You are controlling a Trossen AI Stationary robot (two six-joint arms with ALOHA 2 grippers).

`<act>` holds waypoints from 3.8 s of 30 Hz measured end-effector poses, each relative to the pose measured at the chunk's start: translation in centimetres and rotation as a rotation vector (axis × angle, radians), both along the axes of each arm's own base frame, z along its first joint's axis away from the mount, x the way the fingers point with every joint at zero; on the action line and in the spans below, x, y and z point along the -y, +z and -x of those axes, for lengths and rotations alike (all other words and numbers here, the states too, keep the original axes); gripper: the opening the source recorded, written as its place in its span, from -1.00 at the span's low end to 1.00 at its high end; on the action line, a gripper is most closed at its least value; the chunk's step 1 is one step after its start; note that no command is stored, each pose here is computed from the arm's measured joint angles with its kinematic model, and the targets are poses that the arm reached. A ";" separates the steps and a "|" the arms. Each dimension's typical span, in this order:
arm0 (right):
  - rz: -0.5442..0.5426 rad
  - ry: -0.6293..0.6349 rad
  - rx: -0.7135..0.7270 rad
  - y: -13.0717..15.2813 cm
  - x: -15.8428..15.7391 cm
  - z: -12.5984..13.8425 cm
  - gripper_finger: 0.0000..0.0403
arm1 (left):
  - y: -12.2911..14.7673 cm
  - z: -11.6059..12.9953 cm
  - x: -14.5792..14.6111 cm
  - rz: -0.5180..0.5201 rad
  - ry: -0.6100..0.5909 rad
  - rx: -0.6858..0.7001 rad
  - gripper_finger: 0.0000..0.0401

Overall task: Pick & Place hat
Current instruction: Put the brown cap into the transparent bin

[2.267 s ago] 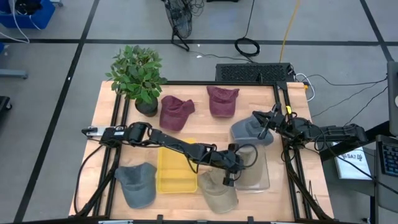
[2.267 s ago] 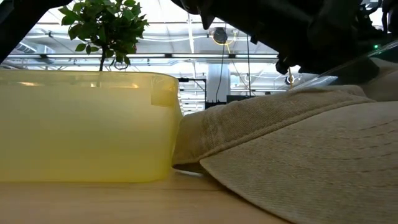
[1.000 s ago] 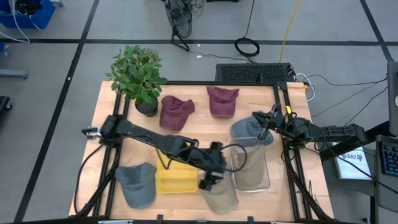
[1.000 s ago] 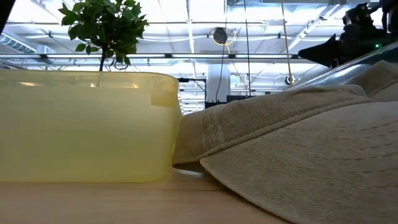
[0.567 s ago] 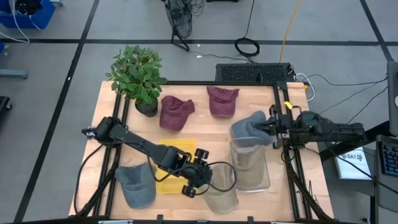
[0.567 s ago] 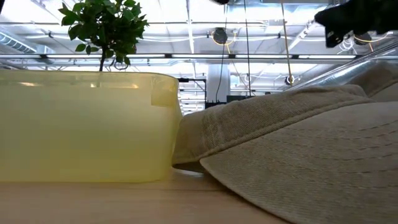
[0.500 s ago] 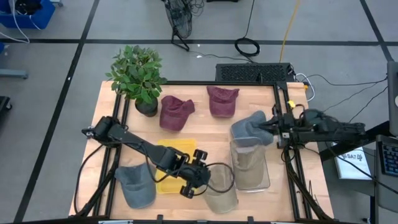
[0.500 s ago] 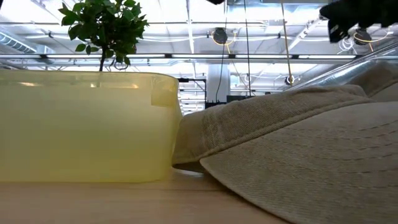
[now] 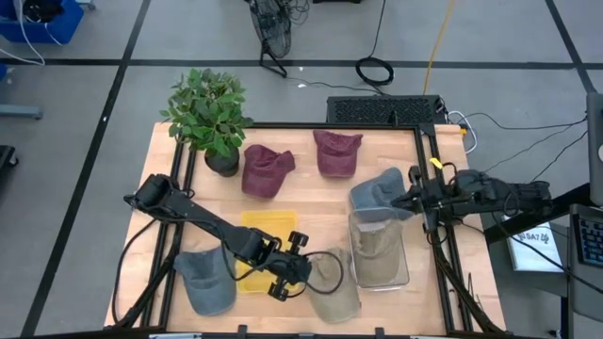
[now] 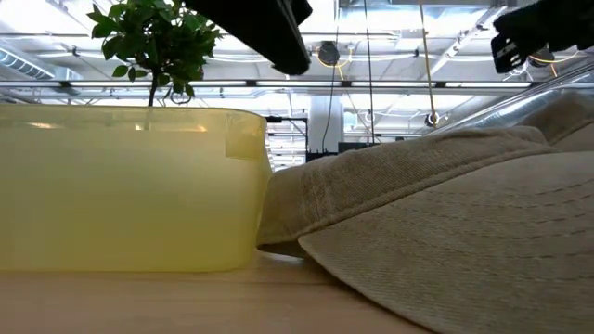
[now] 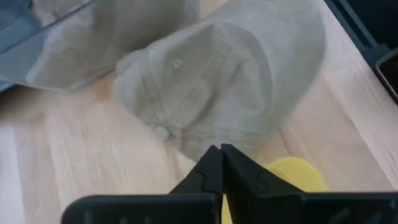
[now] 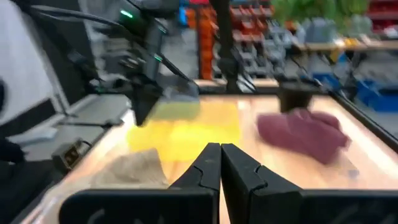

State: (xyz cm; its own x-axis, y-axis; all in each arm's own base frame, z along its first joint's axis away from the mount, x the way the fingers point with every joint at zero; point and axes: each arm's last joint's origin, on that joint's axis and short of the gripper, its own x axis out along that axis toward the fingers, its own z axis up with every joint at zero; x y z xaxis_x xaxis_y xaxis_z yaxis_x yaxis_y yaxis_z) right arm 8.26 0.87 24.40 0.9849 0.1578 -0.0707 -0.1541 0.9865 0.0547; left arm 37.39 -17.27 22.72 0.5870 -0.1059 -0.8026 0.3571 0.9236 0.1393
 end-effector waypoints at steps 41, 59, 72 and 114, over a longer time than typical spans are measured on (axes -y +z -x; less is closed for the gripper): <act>0.064 0.068 0.224 -4.0 -0.8 -0.8 -1.00 | -3.8 -3.8 2.6 0.286 0.119 0.144 0.09; 0.071 0.067 0.235 -3.9 -0.8 -0.8 -1.00 | -6.9 -5.8 0.9 0.349 0.236 0.013 0.41; 0.088 0.066 0.244 -3.8 -0.8 -0.8 -1.00 | -9.8 -6.8 0.4 0.454 0.182 -0.106 -0.11; 0.089 0.066 0.243 -3.8 -0.8 -0.8 -1.00 | 6.4 -8.1 0.4 0.073 0.053 0.040 -0.99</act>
State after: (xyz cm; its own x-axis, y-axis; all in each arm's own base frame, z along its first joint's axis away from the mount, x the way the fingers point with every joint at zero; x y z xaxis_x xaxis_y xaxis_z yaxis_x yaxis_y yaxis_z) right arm 9.09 1.63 20.57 0.9625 0.2259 0.1503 -0.2162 0.9732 -0.0783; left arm 45.49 -17.71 29.17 0.6251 -0.1309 -0.7695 0.3027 0.9494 0.0844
